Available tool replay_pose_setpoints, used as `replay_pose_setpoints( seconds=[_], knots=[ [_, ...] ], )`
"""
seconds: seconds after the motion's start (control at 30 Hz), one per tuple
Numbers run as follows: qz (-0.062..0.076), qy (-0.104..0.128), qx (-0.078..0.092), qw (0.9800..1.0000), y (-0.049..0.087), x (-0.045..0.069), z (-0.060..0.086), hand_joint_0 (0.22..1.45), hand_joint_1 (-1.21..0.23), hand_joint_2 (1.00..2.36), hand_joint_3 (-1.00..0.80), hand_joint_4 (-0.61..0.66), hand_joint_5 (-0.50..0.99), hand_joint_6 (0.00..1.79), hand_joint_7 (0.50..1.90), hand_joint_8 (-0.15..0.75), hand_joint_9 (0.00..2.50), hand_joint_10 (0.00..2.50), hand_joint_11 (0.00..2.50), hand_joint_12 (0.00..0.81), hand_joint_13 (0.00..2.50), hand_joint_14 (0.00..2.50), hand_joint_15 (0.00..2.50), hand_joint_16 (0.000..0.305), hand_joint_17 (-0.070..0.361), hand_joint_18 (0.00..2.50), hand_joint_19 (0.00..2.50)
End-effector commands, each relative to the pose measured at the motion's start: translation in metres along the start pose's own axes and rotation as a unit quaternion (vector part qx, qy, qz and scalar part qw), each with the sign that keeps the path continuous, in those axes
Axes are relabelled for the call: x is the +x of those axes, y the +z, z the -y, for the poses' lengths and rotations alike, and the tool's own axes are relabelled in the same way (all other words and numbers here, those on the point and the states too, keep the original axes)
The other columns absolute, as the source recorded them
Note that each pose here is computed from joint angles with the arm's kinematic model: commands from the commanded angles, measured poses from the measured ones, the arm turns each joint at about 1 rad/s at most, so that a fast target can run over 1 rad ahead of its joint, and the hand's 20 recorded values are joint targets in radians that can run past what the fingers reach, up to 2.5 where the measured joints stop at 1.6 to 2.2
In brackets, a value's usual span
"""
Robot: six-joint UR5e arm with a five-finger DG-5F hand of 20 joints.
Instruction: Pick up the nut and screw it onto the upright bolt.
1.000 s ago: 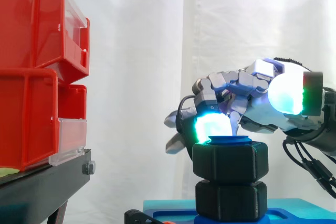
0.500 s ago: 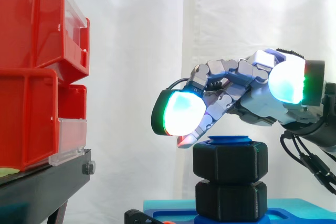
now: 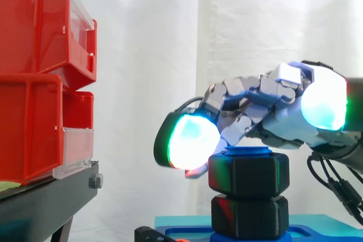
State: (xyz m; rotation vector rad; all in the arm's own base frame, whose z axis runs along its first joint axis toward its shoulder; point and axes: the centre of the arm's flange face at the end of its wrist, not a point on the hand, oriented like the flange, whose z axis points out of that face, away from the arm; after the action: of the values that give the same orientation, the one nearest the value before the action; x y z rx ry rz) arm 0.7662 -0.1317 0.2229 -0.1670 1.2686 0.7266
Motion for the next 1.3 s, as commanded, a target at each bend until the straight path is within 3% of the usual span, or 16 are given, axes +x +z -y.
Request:
replay_pose_setpoints(
  seconds=[0.0,0.4,0.7,1.2,1.27],
  knots=[
    [-0.007,0.006,0.004,0.9999,-0.002,0.012,0.002,0.46,-0.18,1.0,-0.5,0.22,-0.16,0.5,0.71,0.266,0.76,0.0,0.0,0.331,0.48,0.0,0.0,0.04,0.089,0.15,0.0],
    [0.003,0.001,0.003,1.0,-0.005,0.007,0.007,0.46,-0.18,1.0,-0.5,0.24,-0.15,0.5,0.81,0.279,0.75,0.0,0.0,0.33,0.47,0.0,0.0,0.038,0.086,0.15,0.0],
    [0.003,0.0,0.005,1.0,-0.007,0.006,0.01,0.48,-0.21,1.0,-0.5,0.26,-0.1,0.5,1.14,0.306,0.82,0.0,0.0,0.309,0.54,0.0,0.0,0.031,0.07,0.25,0.0],
    [0.01,-0.007,0.008,0.9999,-0.014,-0.001,0.018,0.49,-0.23,1.0,-0.5,0.27,-0.02,0.5,1.51,0.314,0.93,0.0,0.0,0.279,0.59,0.0,0.0,0.028,0.062,0.34,0.0],
    [0.011,-0.008,0.009,0.9999,-0.015,-0.002,0.019,0.49,-0.23,1.0,-0.5,0.24,-0.01,0.55,1.41,0.307,0.96,0.0,0.0,0.275,0.63,0.0,0.0,0.027,0.061,0.35,0.0]
  ],
)
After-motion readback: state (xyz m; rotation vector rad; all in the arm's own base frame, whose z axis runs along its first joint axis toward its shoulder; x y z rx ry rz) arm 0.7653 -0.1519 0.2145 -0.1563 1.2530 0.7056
